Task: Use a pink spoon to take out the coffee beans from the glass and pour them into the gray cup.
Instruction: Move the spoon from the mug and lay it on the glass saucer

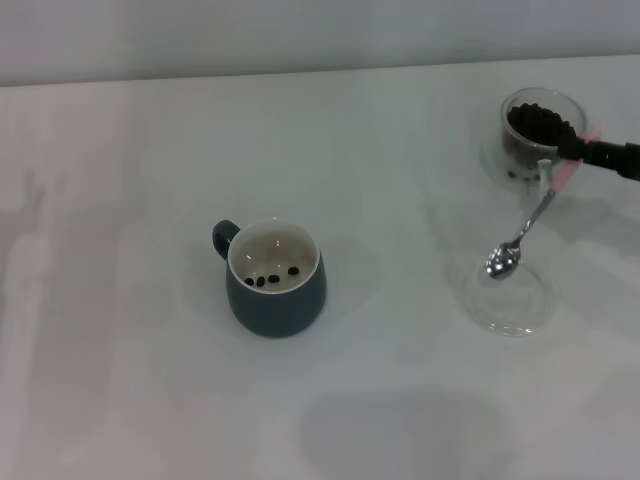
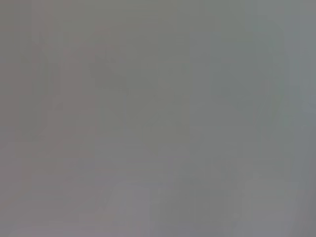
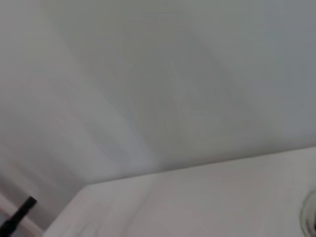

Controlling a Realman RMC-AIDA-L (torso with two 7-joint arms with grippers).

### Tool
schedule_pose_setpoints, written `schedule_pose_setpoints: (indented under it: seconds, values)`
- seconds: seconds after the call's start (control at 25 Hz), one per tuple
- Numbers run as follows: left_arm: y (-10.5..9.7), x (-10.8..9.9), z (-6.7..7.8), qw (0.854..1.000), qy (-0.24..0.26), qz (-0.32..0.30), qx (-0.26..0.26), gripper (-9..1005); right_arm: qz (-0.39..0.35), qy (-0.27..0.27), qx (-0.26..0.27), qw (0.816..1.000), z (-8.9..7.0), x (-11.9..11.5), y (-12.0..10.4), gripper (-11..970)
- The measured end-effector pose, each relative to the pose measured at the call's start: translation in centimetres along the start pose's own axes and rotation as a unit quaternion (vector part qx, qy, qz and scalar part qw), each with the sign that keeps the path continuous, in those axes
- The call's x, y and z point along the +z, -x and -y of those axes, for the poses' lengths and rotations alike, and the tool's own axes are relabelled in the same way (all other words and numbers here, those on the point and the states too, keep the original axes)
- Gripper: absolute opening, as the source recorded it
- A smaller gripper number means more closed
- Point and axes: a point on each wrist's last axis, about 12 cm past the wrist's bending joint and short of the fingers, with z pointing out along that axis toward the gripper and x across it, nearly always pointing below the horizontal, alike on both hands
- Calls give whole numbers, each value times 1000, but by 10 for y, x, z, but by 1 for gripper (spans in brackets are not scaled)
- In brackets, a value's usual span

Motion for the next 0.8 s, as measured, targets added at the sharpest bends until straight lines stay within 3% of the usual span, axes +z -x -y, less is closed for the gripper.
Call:
schedule_pose_setpoints:
  seconds: [0.48,0.8]
  values:
    - [-1,0,-1,1000,2,-4,0,821,-39,-28,9,999,4,15,-24,190]
    - [-1,0,0,1000,-1,-4,1,821,-43,-28,11,999,3,19,-27,191]
